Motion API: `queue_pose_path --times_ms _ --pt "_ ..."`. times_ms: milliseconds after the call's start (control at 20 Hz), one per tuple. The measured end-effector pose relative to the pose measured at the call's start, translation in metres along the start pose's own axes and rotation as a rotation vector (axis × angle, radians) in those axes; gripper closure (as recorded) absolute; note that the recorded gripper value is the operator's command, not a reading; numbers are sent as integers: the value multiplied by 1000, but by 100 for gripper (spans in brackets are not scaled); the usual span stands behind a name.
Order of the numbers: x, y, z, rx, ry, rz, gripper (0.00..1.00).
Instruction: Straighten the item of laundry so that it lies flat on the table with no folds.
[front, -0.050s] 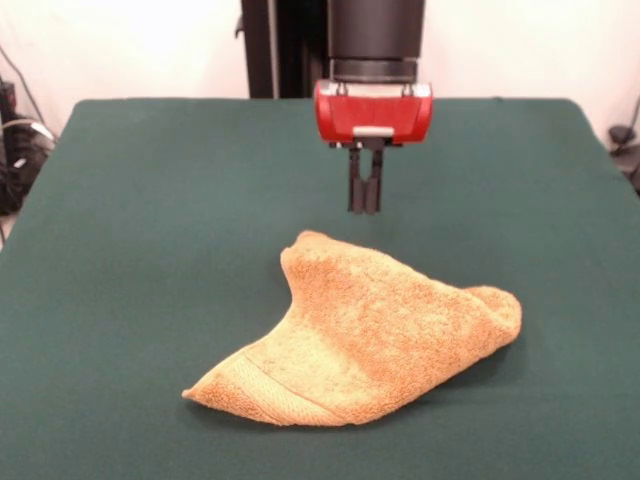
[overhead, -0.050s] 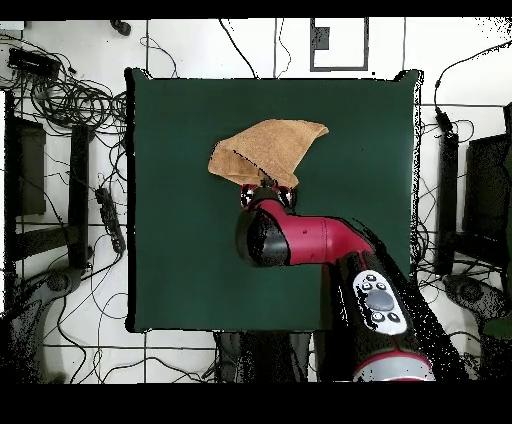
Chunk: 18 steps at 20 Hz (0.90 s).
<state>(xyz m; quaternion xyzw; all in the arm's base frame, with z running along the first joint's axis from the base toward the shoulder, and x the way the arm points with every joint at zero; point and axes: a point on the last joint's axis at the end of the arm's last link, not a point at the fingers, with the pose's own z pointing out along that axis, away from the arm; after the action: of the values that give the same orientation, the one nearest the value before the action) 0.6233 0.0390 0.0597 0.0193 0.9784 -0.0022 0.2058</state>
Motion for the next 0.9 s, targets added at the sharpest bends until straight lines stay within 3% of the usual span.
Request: queue_pose_path --times_ms 250,300,900 --pt "-1 -10 -10 9 -4 13 100" --pt "2 -11 -10 9 0 15 0" --pt "5 -12 -6 11 26 16 0"
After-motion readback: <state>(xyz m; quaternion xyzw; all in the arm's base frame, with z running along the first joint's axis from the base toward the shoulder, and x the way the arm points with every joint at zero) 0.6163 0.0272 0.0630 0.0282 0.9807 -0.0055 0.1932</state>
